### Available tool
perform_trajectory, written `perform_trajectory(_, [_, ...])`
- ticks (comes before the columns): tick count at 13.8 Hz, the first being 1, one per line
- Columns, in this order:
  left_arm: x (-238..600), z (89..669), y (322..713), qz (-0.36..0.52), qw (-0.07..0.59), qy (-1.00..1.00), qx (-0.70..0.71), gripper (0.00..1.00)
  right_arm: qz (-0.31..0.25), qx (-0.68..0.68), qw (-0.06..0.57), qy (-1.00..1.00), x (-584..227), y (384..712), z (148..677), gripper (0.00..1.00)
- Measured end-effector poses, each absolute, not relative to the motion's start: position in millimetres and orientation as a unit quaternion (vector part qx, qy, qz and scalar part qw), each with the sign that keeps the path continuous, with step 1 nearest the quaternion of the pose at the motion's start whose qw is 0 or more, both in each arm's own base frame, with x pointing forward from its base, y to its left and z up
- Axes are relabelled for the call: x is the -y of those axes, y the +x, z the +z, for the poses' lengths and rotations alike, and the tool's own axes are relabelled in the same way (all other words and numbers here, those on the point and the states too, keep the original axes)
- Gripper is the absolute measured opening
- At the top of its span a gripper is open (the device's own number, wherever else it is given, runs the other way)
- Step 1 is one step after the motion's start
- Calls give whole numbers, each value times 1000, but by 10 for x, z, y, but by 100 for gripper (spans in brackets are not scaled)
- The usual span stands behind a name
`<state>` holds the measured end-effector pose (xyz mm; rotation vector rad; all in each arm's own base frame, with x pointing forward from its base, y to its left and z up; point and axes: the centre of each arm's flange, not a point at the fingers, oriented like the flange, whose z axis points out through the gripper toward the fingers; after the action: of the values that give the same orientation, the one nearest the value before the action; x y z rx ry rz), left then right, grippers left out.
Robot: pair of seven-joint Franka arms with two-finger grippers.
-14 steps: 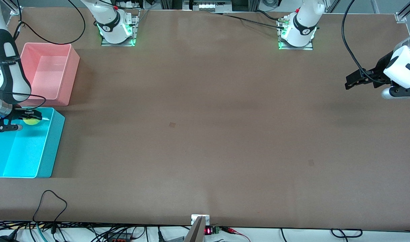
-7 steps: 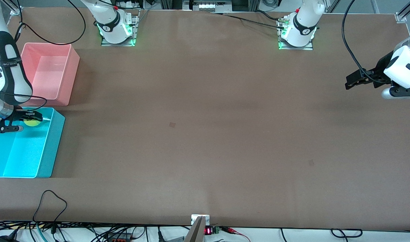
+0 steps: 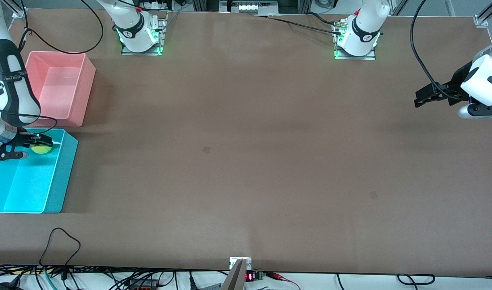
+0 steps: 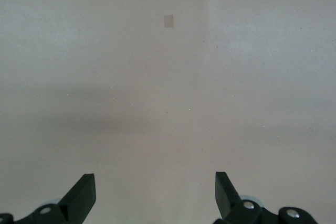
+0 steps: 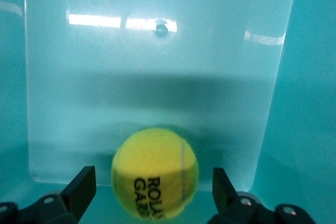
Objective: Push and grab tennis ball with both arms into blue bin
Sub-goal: 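Lower the ball into the blue bin and open the right gripper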
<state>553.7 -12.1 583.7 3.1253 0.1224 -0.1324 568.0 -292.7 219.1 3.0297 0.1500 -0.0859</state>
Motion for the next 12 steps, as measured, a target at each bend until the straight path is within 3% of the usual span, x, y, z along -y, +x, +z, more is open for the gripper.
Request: perform_trajectory(12, [90,5837,5538,-42,6,998,-42,100,-5,-52,63,997,2930,5800,2398,100])
